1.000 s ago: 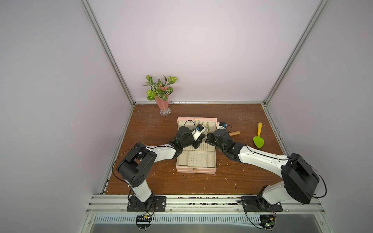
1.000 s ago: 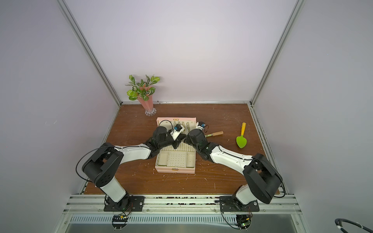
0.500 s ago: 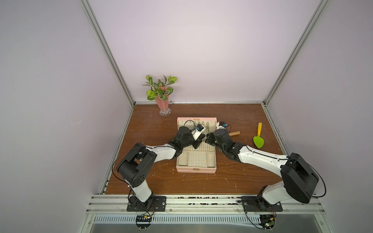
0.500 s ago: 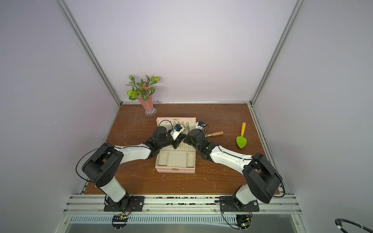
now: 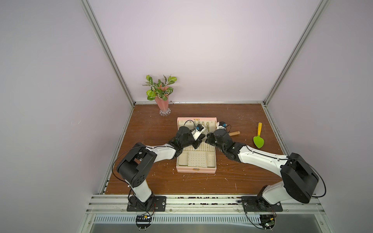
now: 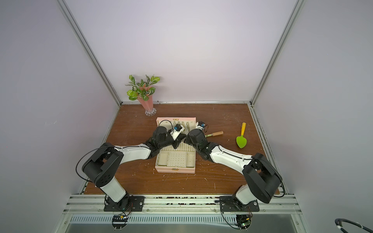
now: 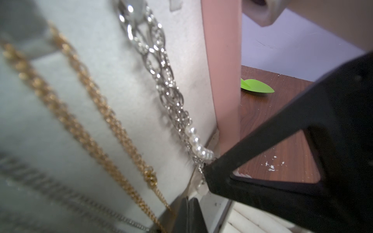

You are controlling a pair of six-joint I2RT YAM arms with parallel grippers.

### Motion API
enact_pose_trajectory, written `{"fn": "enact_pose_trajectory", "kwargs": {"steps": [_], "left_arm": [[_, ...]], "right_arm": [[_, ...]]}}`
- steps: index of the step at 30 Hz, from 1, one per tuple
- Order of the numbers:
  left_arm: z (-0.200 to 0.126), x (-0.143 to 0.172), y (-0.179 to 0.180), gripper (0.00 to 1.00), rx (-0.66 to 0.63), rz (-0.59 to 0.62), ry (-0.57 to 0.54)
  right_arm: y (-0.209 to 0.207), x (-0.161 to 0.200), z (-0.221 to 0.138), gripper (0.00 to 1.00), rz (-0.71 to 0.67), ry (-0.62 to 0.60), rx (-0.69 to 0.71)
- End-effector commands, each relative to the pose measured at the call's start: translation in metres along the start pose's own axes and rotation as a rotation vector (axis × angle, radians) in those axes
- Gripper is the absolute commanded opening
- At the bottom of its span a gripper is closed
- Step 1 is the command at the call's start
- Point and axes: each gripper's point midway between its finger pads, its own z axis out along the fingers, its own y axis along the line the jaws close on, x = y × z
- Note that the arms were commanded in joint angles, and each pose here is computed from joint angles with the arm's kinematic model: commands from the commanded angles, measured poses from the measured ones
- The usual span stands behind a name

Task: Put jewelry chain into jewelry box
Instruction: Adjust the necklace in the storage slot.

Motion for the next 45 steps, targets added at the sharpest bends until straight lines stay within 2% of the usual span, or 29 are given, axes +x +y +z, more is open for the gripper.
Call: {"fn": "enact_pose_trajectory", "kwargs": {"steps": [1, 12, 18, 24, 35, 45], "left_arm": [[-0.007, -0.049, 0.001, 0.01, 0.01, 0.052, -0.167], [-0.006, -0.047, 0.001, 0.01, 0.008, 0.05, -0.159], [-0.006, -0.046, 0.002, 0.01, 0.005, 0.056, -0.155], [-0.007, -0.046, 0.001, 0.01, 0.007, 0.061, -0.155], [-0.009, -0.048, -0.002, 0.01, 0.018, 0.075, -0.17], [-0.009, -0.048, -0.002, 0.01, 0.023, 0.074, -0.165]], "right_arm": [[-0.003, 0.015, 0.0, 0.0, -0.078, 0.045, 0.011], [0.008, 0.017, -0.002, 0.0, -0.077, 0.053, -0.055], [0.026, 0.008, -0.013, 0.18, -0.075, 0.049, -0.124], [0.026, -0.001, -0.028, 0.28, -0.087, 0.023, -0.124], [0.003, -0.006, -0.031, 0.26, -0.232, -0.108, -0.03], [0.008, -0.012, -0.02, 0.21, -0.233, -0.172, -0.037]]}}
